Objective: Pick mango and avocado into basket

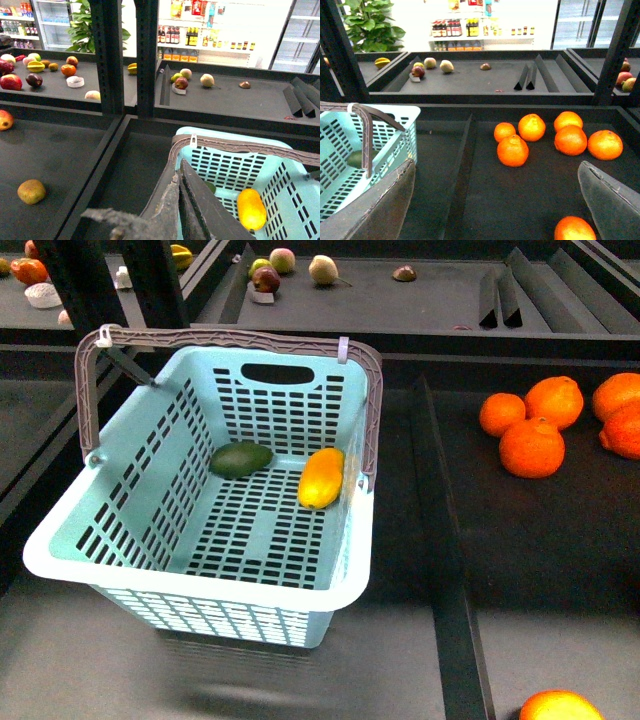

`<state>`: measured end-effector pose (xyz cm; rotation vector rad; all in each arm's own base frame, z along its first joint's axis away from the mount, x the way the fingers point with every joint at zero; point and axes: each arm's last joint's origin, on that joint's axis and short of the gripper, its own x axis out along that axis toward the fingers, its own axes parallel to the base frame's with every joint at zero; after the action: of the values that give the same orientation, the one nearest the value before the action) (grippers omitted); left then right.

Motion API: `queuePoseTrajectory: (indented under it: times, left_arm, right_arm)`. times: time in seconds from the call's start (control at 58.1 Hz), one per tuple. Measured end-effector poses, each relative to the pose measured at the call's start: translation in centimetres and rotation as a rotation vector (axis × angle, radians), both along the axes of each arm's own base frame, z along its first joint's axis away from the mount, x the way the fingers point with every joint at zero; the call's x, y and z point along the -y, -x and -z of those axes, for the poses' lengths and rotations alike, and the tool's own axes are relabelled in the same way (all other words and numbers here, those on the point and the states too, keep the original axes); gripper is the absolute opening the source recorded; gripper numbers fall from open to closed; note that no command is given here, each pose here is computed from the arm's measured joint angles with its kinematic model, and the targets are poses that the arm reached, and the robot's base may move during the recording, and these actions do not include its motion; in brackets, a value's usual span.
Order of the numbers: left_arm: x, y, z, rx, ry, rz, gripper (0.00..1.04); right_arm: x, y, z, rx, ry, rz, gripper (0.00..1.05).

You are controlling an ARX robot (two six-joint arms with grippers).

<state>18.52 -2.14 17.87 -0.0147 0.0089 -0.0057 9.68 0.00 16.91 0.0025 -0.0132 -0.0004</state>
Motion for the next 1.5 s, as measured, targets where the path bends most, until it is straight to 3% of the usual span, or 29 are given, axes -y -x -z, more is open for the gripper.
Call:
queuePoseTrajectory:
  times: [0.258, 1.498]
  left_arm:
    - [-2.0, 3.2, 1.7, -0.010, -0.003, -0.006, 0.02]
    - [-2.1, 8.8, 1.1, 0.019, -0.004, -0.004, 0.02]
  right_arm:
    - [0.0, 0.0, 0.0, 0.000, 0.000, 0.000, 0.96]
    - [0.0, 0.0, 0.0, 0.000, 0.000, -0.001, 0.96]
